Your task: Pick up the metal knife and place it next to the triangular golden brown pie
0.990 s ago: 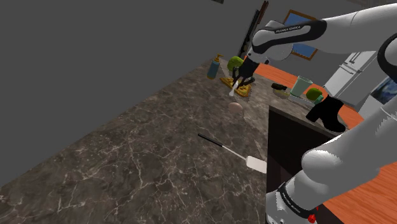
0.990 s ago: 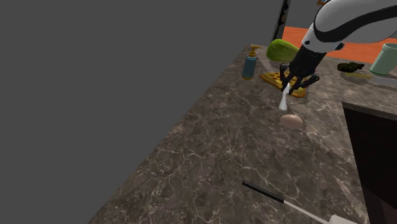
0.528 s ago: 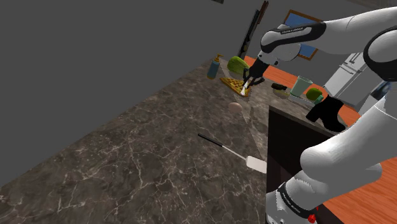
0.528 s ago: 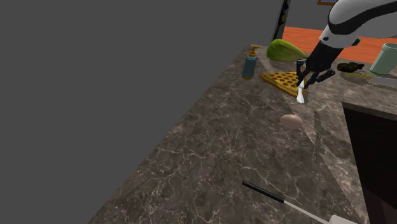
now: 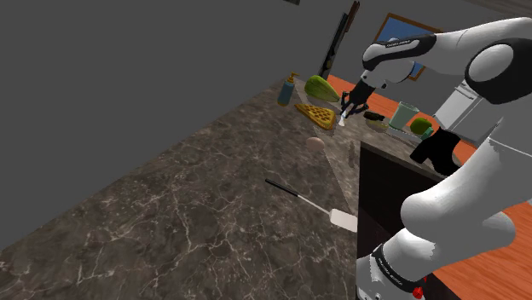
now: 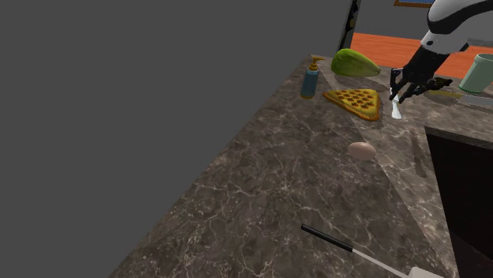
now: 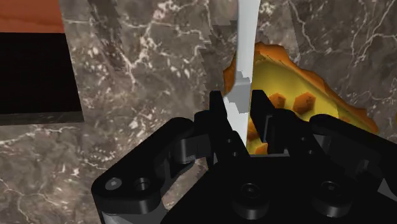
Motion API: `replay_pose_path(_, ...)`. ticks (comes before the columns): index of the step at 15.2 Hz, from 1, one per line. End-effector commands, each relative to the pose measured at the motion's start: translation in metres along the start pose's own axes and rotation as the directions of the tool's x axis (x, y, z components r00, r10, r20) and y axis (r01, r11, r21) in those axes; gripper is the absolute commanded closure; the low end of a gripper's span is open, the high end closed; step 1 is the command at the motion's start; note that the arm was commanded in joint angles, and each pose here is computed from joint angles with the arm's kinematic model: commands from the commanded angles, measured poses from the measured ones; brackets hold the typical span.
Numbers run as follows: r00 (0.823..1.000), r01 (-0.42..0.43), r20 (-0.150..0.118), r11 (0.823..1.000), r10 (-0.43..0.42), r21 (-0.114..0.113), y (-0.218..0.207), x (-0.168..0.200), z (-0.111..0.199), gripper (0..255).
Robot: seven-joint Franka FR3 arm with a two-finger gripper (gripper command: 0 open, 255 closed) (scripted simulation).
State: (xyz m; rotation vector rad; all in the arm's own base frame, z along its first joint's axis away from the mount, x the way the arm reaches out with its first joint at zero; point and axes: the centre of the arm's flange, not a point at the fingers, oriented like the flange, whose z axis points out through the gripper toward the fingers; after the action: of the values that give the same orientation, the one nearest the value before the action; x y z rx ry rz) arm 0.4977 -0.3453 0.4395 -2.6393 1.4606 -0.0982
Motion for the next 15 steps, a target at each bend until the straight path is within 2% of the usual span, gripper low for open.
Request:
replay_pose_path(1, 1.0, 0.002, 0.0, 1.0, -0.002, 0.0, 0.019, 0.019, -0.003, 255)
replay_pose_path(15, 1.0, 0.002, 0.0, 1.0, -0.002, 0.0, 0.137, 0.16, -0.021, 255)
